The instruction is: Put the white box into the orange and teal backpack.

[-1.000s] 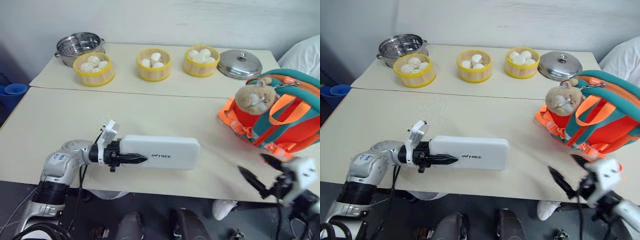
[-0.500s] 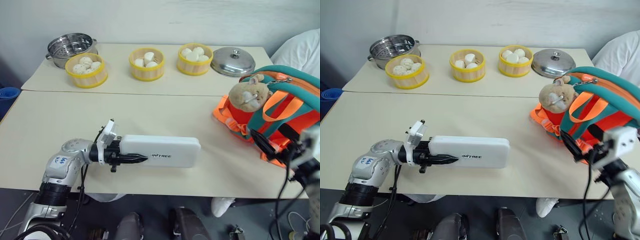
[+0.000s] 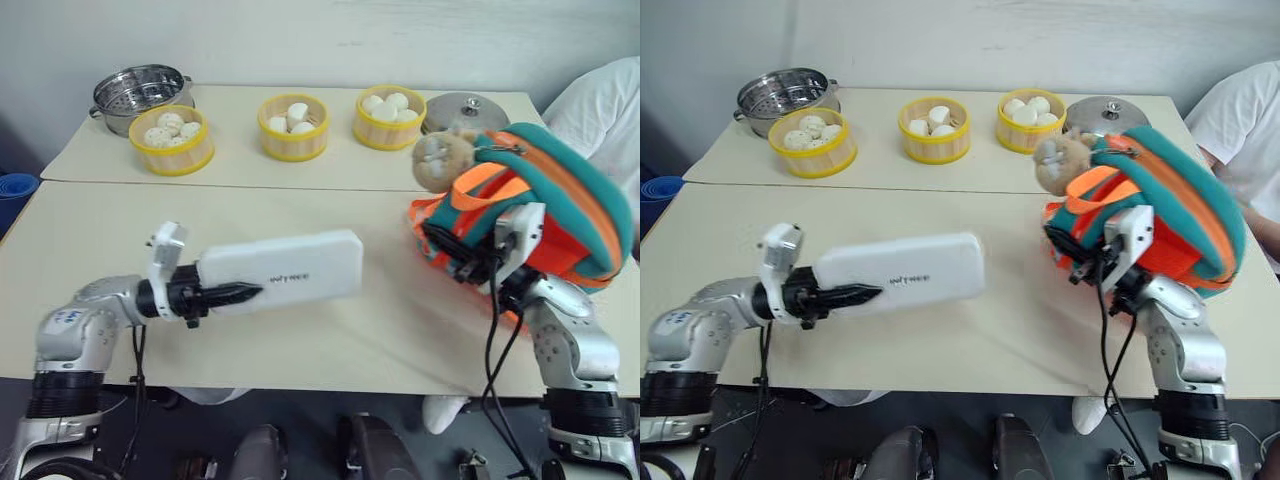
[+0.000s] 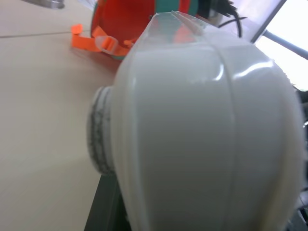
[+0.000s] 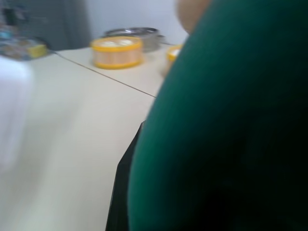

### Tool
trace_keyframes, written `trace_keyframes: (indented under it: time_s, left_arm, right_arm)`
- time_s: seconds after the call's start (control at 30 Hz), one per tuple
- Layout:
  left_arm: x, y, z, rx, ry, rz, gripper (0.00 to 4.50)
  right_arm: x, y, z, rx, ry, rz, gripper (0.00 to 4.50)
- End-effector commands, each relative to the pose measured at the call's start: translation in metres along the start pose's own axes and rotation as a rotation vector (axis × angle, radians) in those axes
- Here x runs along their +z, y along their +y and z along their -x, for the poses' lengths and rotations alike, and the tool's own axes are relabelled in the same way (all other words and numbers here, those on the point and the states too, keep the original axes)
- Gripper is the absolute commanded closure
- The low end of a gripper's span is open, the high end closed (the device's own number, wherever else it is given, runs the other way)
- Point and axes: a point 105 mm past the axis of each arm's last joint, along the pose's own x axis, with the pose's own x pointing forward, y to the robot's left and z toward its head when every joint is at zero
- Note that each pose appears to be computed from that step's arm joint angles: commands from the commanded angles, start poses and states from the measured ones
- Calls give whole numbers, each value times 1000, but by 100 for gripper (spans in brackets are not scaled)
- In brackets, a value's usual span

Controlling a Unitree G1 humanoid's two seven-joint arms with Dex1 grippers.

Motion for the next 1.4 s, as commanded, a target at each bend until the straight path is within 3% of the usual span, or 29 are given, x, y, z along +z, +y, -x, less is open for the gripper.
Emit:
trace_keyframes:
  time_s: [0.03,0.17,0.27,0.5,0.67,0.83,1.0,1.2,1.33,1.4]
  left_arm:
    - [16,0,17,51,-59,-24,315]
    - [25,8,43,169,-99,-11,315]
    - [28,6,61,223,-124,-1,315]
    - [53,-12,63,210,-212,-31,315]
    - [82,-33,12,52,-210,-147,315]
    - [80,-38,-21,-81,-84,-263,315]
    - [66,-10,-38,-74,56,-414,315]
    - [74,15,-72,-18,252,-632,315]
    - [101,15,-127,5,181,-636,315]
    - [101,2,-153,-81,164,-609,315]
  right_arm:
    - [26,52,-21,243,-71,-75,448]
    - [36,98,-14,461,-27,-227,448]
    - [36,119,10,579,106,-327,448]
    - [32,99,47,487,278,-385,448]
    - [23,78,55,407,324,-375,448]
    - [17,77,54,411,335,-366,448]
    - [18,77,50,415,322,-357,448]
    - [18,75,49,402,320,-346,448]
    - [17,74,49,404,320,-348,448]
    - [17,75,48,408,323,-343,448]
